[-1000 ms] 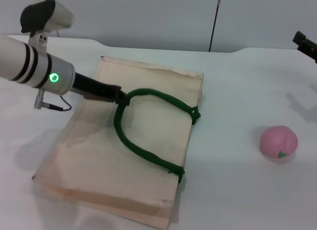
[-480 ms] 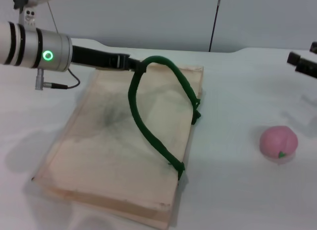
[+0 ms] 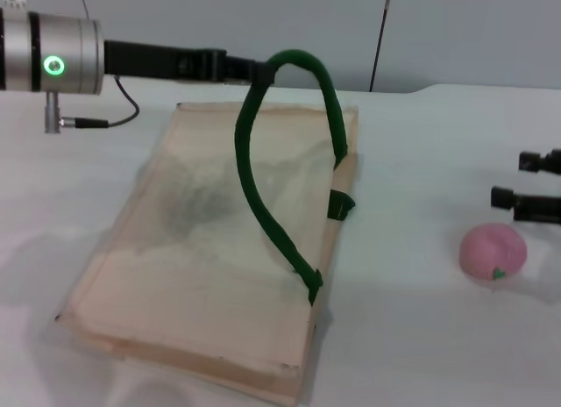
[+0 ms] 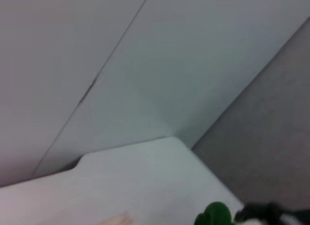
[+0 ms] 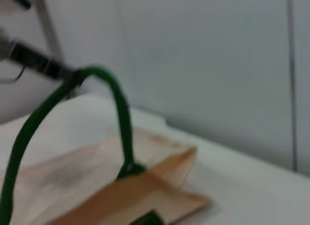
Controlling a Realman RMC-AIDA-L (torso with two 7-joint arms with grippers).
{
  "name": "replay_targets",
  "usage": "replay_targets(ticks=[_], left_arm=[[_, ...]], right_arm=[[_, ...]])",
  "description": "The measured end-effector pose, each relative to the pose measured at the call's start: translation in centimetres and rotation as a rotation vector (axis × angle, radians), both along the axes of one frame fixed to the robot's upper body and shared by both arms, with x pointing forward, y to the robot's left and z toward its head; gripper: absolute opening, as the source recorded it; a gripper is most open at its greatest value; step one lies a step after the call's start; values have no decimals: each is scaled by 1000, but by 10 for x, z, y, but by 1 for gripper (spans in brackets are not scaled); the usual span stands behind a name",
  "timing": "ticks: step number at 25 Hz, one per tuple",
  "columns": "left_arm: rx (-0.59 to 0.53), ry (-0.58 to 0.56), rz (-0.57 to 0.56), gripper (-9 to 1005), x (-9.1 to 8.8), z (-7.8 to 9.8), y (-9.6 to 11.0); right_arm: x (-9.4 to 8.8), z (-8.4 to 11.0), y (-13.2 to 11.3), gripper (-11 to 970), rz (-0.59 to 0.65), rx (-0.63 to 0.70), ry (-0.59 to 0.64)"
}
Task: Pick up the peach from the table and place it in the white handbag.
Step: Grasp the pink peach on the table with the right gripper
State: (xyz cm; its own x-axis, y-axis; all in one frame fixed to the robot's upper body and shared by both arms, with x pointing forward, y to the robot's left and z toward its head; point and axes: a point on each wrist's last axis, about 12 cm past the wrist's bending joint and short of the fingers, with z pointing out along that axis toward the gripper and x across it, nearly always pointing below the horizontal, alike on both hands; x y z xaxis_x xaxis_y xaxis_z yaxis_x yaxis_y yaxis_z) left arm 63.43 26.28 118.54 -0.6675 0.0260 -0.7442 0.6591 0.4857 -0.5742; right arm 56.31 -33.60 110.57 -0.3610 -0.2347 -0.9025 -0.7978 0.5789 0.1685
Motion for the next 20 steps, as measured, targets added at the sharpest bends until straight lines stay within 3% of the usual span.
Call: replay_targets(ticks=[8,20], left_arm=[[-78,-51,-43,117,-3,17,2],[-120,-88,-65,115,-3,30,3]], right_arm=[[0,-8,7,905,49,-105,91],[4,-17,13,905,52,-217,157]])
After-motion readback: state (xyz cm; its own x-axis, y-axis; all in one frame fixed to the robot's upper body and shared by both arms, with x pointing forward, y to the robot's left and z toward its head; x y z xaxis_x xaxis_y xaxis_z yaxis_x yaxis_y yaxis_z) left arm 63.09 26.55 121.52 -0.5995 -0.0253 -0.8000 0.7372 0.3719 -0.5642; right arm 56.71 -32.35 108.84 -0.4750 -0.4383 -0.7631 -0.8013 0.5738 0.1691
